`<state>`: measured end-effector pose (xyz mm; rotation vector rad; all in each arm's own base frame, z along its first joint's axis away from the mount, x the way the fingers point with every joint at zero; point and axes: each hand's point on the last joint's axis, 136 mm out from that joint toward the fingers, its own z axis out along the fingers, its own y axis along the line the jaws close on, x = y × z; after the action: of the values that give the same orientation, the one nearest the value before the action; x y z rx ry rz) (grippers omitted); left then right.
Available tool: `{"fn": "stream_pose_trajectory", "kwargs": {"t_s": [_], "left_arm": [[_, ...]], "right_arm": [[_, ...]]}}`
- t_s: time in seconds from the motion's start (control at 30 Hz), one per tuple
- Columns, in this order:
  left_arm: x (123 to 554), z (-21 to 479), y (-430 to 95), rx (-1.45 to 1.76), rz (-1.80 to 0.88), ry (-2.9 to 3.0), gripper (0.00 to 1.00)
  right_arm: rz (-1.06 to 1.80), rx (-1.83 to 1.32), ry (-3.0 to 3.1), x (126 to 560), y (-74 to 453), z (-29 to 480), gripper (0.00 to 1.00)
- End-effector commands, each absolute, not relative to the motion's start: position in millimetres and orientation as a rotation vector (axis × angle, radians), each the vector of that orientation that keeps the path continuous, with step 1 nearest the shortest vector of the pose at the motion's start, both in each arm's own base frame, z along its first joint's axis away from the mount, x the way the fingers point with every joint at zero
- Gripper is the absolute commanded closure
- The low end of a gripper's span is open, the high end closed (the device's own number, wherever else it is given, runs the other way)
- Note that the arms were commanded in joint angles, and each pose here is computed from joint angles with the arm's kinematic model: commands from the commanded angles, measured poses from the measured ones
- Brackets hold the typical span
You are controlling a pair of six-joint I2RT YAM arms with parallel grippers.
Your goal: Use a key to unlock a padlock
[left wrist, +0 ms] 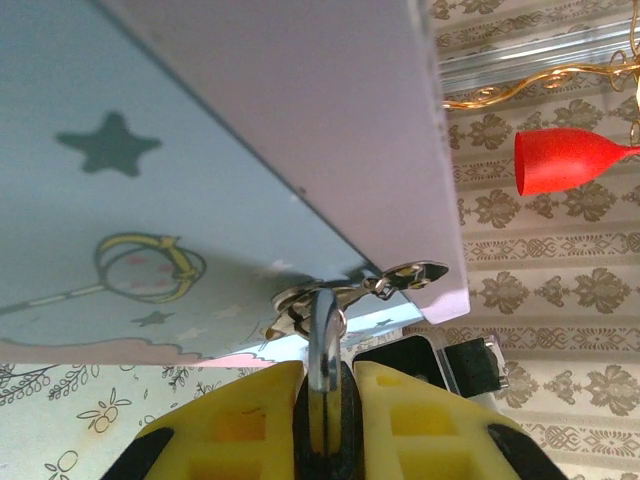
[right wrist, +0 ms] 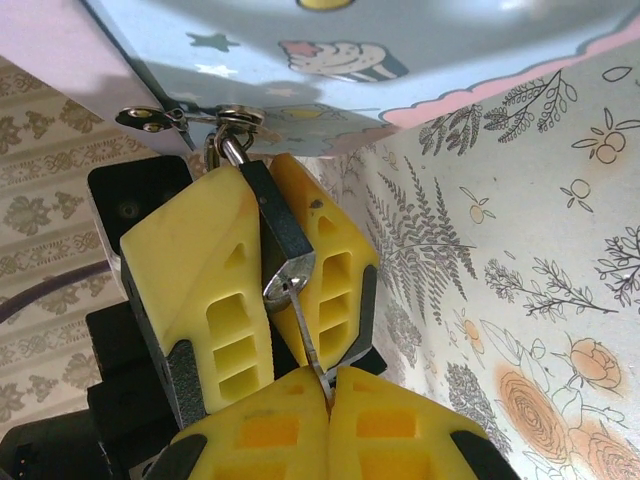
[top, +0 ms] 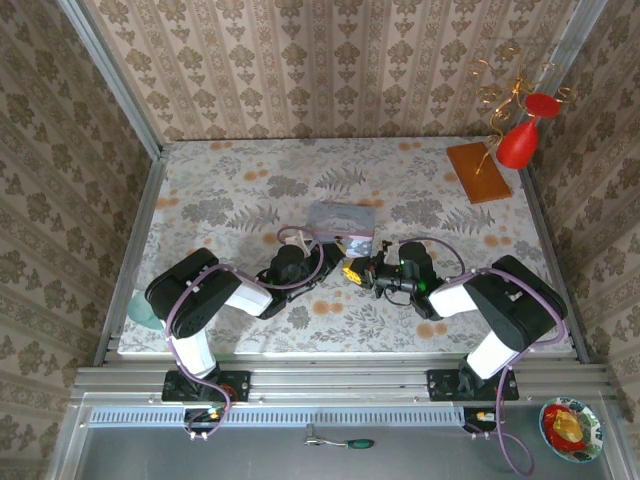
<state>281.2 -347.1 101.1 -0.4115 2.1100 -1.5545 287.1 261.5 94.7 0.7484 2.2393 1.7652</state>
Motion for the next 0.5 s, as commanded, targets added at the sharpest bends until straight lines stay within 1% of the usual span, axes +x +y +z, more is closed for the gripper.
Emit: {"fn": "stream_pose_trajectory", "kwargs": {"t_s": [0.0, 0.13, 0.33, 0.47], "left_arm": [[219, 143, -390, -0.11, -1.839, 2.119, 1.0], [220, 140, -387, -0.121, -1.82, 2.123, 1.0], [223, 139, -392, -0.12, -1.828, 2.122, 1.0], [223, 138, -393, -0.119, -1.824, 2.126, 1.0]], "right_arm": [[1.74, 0.803, 2.027, 332, 241, 116, 1.0], [1.748, 0.863, 2.009, 335, 228, 109, 1.0], [1.768, 0.782, 2.063, 323, 258, 115, 1.0], [1.774, 0.763, 2.052, 319, 266, 121, 1.0]]}}
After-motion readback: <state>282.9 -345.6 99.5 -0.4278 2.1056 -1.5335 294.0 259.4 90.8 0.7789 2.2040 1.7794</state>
